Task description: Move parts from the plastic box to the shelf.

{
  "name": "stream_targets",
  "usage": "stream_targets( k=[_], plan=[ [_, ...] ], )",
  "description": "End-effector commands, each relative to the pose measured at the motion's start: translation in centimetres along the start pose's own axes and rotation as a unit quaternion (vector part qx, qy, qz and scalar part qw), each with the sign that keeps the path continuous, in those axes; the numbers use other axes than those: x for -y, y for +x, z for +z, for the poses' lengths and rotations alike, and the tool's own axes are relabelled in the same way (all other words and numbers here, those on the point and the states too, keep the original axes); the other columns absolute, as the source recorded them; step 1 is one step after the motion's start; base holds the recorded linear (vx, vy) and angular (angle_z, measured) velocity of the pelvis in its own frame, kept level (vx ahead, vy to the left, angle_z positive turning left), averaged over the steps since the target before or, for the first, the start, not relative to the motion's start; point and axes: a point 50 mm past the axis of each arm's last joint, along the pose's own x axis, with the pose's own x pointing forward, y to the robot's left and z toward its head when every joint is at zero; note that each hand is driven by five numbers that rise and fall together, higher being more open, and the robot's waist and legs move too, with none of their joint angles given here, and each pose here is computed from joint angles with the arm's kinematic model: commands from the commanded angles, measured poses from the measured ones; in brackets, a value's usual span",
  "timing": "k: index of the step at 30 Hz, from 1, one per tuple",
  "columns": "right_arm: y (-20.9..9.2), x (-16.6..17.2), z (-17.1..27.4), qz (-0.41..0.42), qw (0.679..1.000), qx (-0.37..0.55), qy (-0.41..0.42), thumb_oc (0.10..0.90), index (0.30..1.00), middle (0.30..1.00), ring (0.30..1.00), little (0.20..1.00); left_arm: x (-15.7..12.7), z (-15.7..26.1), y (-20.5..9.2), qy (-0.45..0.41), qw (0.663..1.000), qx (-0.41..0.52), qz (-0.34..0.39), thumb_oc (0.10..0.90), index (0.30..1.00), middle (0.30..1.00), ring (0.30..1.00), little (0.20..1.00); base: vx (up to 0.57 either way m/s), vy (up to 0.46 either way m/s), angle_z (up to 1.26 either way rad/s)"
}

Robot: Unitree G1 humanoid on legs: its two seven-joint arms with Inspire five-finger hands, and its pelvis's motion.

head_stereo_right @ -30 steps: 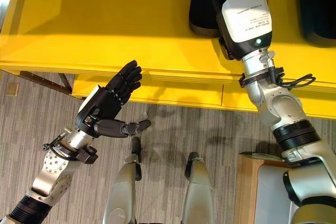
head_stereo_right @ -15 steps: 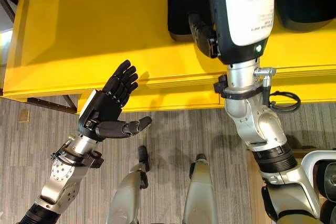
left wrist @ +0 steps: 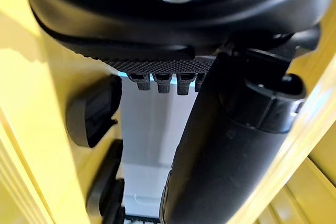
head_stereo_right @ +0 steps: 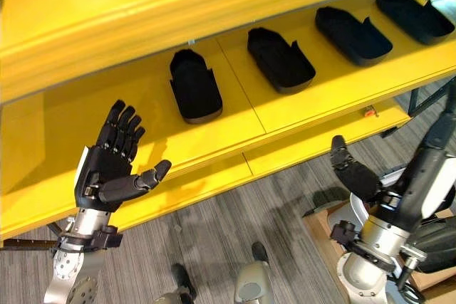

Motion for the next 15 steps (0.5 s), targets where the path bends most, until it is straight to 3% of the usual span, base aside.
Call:
stream_targets(
  k=[1, 7, 15],
  plan=[
    [2.8, 0.8, 2.2, -0.060, 0.994, 0.073, 0.053, 0.900, 1.000, 1.000, 1.000, 1.000, -0.8, 4.7, 1.4, 0.036, 0.990, 0.135, -0.013, 0.900, 1.000, 1.000, 1.000, 1.000, 0.00, 0.212, -0.22],
    [2.6, 2.2, 0.3, -0.081, 0.996, 0.025, -0.015, 0.900, 1.000, 1.000, 1.000, 1.000, -1.5, 5.2, 0.9, 0.050, 0.988, 0.141, -0.027, 0.900, 1.000, 1.000, 1.000, 1.000, -0.01, 0.175, -0.14],
    [1.2, 3.4, -4.5, -0.080, 0.986, -0.117, -0.083, 0.900, 1.000, 1.000, 1.000, 1.000, -0.8, 5.4, 2.2, 0.030, 0.977, 0.171, -0.120, 0.900, 1.000, 1.000, 1.000, 1.000, 0.01, 0.225, -0.12]
  ],
)
